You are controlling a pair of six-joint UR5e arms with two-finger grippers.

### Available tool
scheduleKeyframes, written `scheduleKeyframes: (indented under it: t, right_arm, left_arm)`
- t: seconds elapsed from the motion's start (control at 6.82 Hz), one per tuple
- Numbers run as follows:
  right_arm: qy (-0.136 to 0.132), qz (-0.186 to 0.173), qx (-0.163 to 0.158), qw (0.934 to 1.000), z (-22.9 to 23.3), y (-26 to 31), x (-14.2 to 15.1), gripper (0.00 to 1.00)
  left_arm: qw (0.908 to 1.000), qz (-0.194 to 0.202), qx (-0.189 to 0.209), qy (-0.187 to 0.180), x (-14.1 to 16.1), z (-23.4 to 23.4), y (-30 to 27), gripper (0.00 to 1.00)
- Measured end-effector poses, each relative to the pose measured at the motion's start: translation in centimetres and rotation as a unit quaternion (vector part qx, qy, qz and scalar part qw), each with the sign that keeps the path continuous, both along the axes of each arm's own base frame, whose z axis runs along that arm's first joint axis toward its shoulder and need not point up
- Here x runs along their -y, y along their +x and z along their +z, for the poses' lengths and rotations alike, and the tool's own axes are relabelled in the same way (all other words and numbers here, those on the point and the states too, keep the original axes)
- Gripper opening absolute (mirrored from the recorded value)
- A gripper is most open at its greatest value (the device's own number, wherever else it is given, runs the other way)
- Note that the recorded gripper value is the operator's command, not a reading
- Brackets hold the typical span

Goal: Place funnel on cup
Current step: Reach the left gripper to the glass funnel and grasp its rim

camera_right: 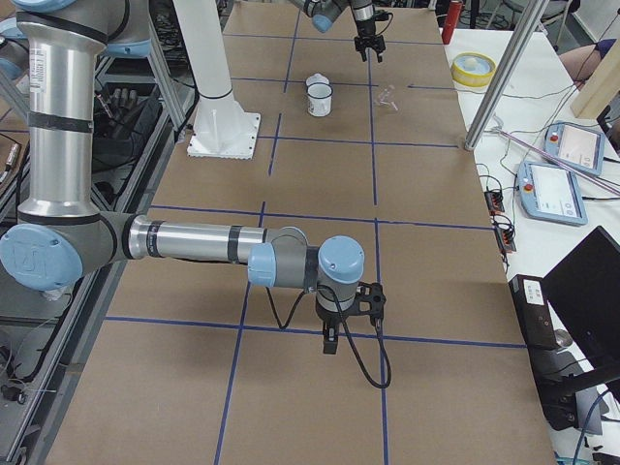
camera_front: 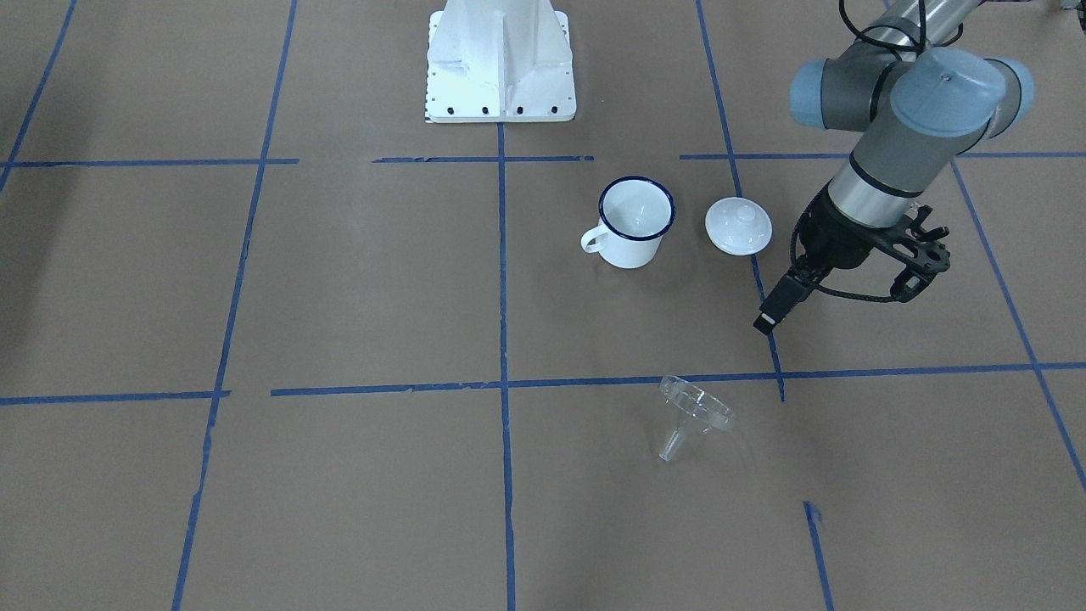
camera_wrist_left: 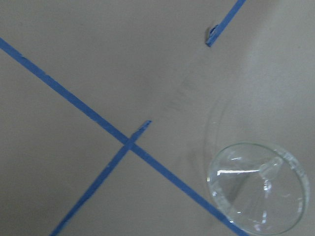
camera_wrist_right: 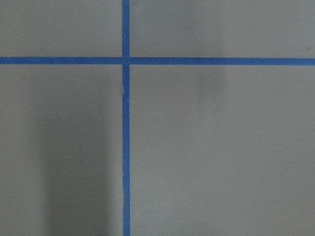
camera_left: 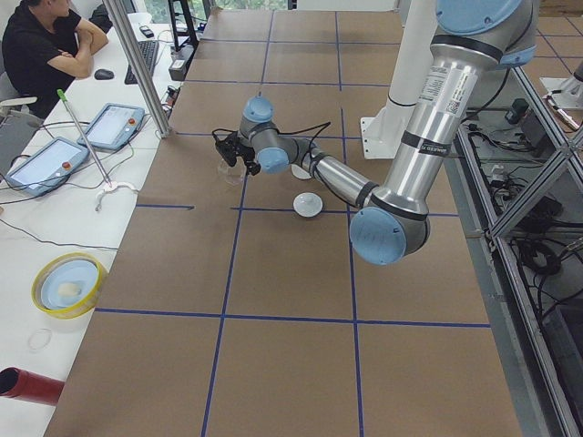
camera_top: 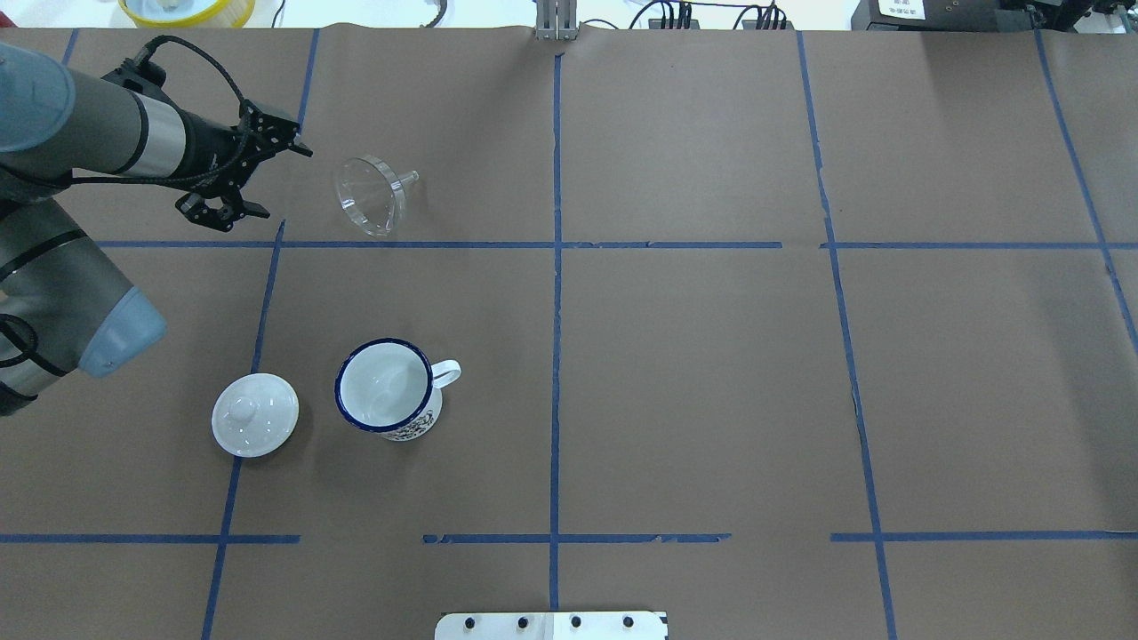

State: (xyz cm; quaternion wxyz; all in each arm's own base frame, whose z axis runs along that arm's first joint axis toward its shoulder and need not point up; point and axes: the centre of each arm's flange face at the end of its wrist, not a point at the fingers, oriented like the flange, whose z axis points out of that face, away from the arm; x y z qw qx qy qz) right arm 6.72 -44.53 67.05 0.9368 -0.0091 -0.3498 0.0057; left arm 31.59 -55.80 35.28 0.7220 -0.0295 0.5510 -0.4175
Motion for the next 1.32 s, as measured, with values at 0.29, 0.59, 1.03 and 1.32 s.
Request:
scheduleKeyframes:
  t: [0.29, 0.59, 1.03, 1.32]
  right_arm:
    - [0.0, 0.0, 0.0, 1.0, 0.0, 0.0, 0.0, 1.0]
    - [0.0, 0.0, 0.0, 1.0, 0.0, 0.0, 0.0, 1.0]
    - [0.001, 0.0, 0.0, 1.0, -0.1, 0.0, 0.0, 1.0]
    - [0.001, 0.0, 0.0, 1.0, -0.1, 0.0, 0.0, 1.0]
  left_arm:
    - [0.995, -0.071, -0.071, 0.003, 1.2, 0.8, 0.0, 1.0]
    - [0.9872, -0.116, -0.109, -0.002, 2.0, 1.3, 1.2, 1.0]
    - [0.9859, -0.123, -0.112, -0.012, 2.1, 1.8, 5.6, 1.0]
    - [0.9866, -0.12, -0.109, -0.019, 2.4, 1.9, 7.5, 0.95]
